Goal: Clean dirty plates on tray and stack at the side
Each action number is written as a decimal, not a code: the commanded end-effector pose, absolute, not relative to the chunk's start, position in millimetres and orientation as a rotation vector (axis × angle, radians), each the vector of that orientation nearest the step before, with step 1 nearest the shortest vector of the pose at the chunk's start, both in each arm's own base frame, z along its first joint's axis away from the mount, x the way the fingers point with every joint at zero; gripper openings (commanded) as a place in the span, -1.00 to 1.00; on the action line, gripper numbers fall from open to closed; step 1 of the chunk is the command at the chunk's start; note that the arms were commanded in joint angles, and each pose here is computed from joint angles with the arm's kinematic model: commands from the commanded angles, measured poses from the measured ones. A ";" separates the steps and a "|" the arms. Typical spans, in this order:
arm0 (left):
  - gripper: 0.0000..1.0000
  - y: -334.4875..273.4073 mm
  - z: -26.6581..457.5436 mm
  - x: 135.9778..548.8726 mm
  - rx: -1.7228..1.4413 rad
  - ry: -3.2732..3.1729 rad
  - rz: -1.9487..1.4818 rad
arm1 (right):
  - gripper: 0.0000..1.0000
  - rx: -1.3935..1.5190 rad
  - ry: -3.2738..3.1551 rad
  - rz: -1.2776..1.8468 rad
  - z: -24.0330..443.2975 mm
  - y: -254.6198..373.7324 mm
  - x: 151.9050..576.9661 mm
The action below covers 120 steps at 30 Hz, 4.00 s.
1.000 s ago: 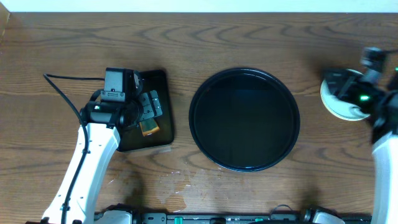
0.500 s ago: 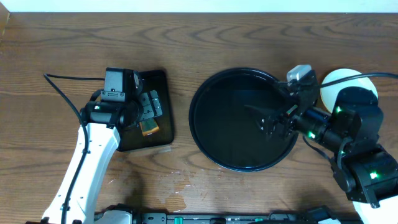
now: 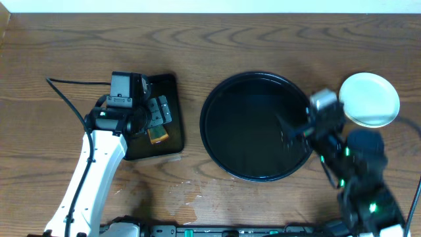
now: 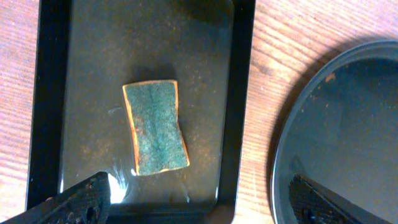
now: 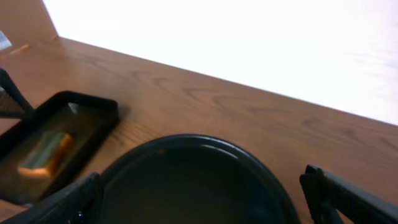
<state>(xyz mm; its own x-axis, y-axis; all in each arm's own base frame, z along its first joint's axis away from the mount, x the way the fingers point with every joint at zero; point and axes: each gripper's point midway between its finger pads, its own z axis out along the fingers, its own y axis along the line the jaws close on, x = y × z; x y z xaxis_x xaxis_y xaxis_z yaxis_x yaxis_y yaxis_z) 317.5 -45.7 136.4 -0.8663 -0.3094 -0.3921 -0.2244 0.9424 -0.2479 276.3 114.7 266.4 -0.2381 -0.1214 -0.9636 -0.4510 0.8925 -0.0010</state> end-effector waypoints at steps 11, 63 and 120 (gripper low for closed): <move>0.84 -46.7 139.6 320.0 -0.372 2.659 -0.279 | 0.98 -0.336 1.625 0.238 177.9 78.1 232.4; 0.84 -34.2 163.9 298.8 -0.264 2.071 -0.316 | 0.99 -0.333 1.605 0.237 159.5 78.1 233.3; 0.84 22.7 136.3 242.9 -0.368 1.690 -0.160 | 0.99 -0.333 1.605 0.237 159.4 78.1 233.3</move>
<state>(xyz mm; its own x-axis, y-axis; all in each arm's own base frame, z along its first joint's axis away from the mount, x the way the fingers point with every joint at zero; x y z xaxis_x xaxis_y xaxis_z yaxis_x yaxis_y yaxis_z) 244.9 16.2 150.8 -0.0750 -0.3449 -0.9356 -0.1005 0.9361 -0.3370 232.6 80.8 159.9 -0.0442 -0.0607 -0.9972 -0.3672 0.9293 -0.0403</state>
